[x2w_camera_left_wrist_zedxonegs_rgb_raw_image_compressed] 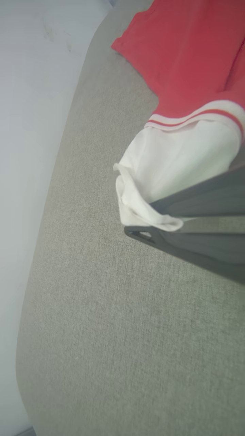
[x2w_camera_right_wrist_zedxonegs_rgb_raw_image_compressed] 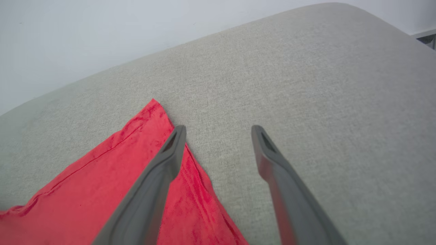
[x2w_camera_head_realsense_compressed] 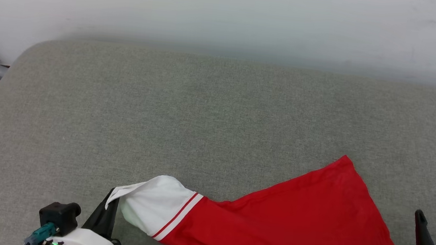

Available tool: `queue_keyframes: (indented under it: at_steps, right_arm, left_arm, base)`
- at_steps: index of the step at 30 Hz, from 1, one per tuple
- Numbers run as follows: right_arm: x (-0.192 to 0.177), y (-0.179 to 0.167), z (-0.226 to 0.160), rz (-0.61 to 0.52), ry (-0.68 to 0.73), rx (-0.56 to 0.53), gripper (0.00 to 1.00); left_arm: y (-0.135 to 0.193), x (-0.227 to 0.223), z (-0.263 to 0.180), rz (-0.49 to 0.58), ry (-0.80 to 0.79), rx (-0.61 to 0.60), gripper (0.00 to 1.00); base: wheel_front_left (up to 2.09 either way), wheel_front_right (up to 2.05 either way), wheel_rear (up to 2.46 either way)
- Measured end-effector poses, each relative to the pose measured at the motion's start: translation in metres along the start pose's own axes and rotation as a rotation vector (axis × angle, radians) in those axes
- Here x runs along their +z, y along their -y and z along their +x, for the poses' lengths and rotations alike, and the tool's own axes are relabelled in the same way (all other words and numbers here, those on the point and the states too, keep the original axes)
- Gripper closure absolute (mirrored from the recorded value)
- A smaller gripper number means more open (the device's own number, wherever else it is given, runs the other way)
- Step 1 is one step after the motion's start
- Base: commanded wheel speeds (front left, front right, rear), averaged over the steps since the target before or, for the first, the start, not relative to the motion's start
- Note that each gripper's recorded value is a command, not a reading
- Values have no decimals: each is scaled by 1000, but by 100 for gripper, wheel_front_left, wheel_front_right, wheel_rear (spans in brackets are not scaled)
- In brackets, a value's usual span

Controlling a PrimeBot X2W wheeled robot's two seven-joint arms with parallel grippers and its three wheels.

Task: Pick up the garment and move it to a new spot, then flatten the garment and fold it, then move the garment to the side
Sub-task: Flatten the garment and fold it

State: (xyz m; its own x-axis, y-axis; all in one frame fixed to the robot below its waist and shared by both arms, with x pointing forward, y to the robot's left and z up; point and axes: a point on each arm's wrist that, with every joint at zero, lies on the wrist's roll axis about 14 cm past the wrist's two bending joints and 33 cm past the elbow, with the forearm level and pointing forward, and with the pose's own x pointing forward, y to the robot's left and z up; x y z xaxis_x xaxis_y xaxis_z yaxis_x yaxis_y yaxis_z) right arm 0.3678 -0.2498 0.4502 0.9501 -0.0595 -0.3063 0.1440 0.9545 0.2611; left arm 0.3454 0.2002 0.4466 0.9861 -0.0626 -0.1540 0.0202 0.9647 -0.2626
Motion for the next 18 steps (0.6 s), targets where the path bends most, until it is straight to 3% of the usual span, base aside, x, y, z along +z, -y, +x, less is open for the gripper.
queue_keyframes:
  at_steps: [5, 13, 18]
  right_arm:
    - [9, -15, 41, -69, -67, 61, 0]
    - [-4, -44, 87, -247, -401, 151, 0]
    - [-20, -63, 98, -300, -562, 191, 0]
  left_arm:
    - [6, 5, 11, 6, 15, -24, 100]
    - [4, 7, 19, 18, 18, -26, 100]
    - [3, 7, 21, 11, 22, -27, 100]
  base:
    - [0, 0, 0]
    - [0, 0, 0]
    - [0, 0, 0]
